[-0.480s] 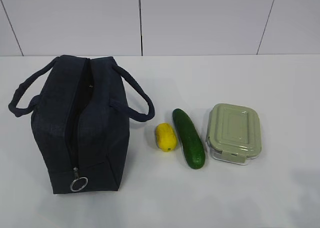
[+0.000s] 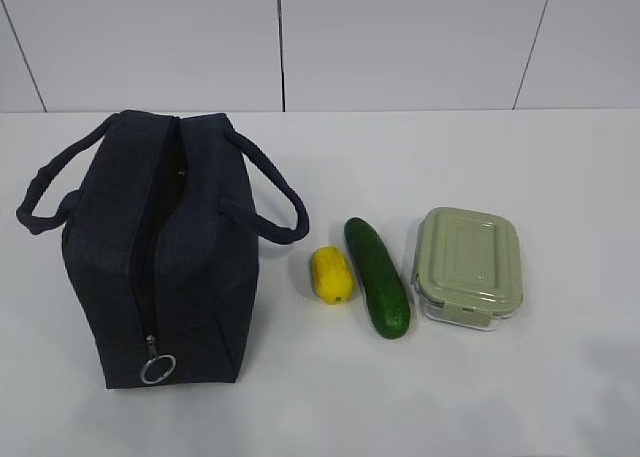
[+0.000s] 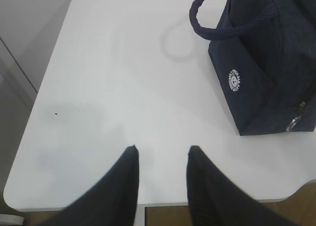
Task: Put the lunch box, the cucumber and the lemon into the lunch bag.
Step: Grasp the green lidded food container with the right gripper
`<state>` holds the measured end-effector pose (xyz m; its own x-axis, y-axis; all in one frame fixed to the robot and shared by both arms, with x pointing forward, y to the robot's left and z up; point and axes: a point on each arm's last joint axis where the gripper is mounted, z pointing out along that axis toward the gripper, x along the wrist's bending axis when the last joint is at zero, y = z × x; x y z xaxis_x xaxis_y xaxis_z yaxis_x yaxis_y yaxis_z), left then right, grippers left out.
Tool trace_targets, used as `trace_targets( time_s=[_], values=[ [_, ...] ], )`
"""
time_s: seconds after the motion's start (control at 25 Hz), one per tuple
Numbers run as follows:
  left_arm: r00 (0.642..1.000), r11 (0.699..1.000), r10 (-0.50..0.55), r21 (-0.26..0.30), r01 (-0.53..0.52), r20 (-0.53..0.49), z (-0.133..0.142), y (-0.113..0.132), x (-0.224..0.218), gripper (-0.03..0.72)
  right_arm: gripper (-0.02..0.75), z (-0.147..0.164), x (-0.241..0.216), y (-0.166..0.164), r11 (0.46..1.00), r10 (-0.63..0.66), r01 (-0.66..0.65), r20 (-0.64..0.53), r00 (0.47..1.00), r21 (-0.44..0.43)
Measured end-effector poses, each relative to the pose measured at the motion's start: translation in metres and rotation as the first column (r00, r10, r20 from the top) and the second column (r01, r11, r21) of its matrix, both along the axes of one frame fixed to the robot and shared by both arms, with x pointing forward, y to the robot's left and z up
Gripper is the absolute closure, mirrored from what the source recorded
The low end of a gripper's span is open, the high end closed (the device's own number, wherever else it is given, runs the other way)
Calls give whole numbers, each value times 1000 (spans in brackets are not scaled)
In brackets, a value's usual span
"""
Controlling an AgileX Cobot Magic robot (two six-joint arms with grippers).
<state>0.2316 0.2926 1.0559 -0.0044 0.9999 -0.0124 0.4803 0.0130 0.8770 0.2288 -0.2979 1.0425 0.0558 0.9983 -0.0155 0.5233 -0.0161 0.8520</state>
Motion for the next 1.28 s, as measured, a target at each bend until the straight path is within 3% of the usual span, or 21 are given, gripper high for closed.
trace_targets(
  time_s=[0.76, 1.0, 1.28],
  values=[
    [1000, 1000, -1, -1, 1, 0, 0, 0, 0, 453, 230, 0, 0, 1, 1000, 6, -6, 1, 1000, 9],
    [999, 997, -47, -61, 48, 7, 1, -6, 0, 453, 230, 0, 0, 2, 1000, 14, -14, 1, 1000, 20],
    [999, 996, -52, -67, 52, 8, 1, -7, 0, 453, 230, 1, 0, 4, 999, 26, -26, 9, 1000, 38]
  ],
)
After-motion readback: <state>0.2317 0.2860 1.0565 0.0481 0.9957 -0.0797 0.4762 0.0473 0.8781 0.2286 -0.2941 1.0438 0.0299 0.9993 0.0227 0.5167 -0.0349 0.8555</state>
